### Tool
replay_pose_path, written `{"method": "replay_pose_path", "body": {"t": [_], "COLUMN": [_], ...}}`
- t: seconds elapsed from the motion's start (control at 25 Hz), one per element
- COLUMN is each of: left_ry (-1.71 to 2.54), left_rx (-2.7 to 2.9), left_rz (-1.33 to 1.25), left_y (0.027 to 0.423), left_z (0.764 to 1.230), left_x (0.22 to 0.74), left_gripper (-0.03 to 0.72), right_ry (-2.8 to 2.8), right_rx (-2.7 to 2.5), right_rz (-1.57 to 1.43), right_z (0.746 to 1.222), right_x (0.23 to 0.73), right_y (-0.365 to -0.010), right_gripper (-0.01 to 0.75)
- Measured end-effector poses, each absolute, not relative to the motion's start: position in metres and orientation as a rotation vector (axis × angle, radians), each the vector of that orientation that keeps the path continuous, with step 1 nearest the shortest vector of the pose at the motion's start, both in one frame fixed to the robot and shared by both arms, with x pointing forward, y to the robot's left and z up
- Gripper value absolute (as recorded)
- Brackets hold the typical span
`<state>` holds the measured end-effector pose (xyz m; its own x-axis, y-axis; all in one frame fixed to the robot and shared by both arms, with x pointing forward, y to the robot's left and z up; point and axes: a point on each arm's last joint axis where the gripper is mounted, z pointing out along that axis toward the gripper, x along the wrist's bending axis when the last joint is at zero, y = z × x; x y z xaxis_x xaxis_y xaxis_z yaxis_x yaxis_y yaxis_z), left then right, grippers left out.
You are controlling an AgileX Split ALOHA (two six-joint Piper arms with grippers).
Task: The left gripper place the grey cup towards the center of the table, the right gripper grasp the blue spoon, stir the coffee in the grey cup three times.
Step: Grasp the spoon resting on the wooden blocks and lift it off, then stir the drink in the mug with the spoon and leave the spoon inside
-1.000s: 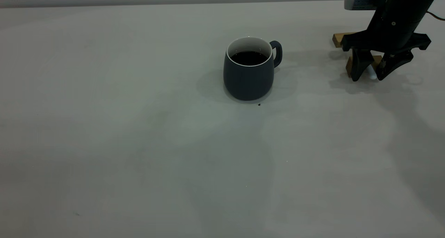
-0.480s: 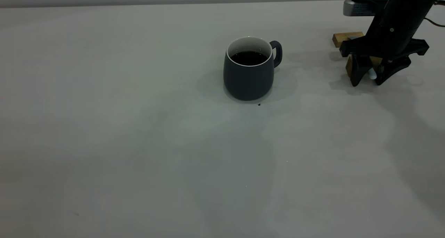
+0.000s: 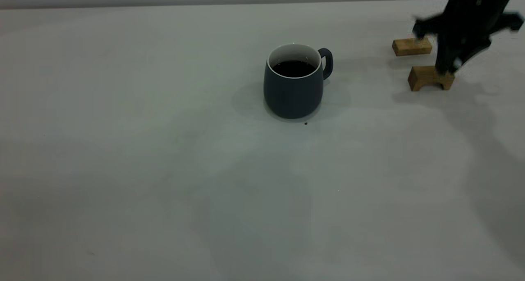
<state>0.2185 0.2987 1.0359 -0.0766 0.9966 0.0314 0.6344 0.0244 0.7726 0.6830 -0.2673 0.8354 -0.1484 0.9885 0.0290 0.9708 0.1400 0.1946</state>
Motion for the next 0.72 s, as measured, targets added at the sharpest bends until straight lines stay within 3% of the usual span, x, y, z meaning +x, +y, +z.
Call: {"method": "replay_pose_path", "body": {"t": [0.16,0.48,0.72], "left_ry": [1.766,1.766,1.766], "left_rx": [1.660,1.660,1.660], "left_rz": [0.867,0.867,0.867], "left_y": [0.299,0.299,0.299], "left_z": [1.036,1.036,1.036], "left_x": [0.218,0.218,0.218], "left_gripper": [0.585,0.585,0.585], "right_ry": [2.332,2.621,2.616], "right_rx": [2.007,2.266,2.616], "right_rz": [0.396,0.924,1.081], "right_z": [0.875,0.890,0.878], "right_x": [0.679,0.654,0.647], "right_y": [-0.250,-0.152,-0.139], "right_gripper": [0.107,0.107,0.107]}}
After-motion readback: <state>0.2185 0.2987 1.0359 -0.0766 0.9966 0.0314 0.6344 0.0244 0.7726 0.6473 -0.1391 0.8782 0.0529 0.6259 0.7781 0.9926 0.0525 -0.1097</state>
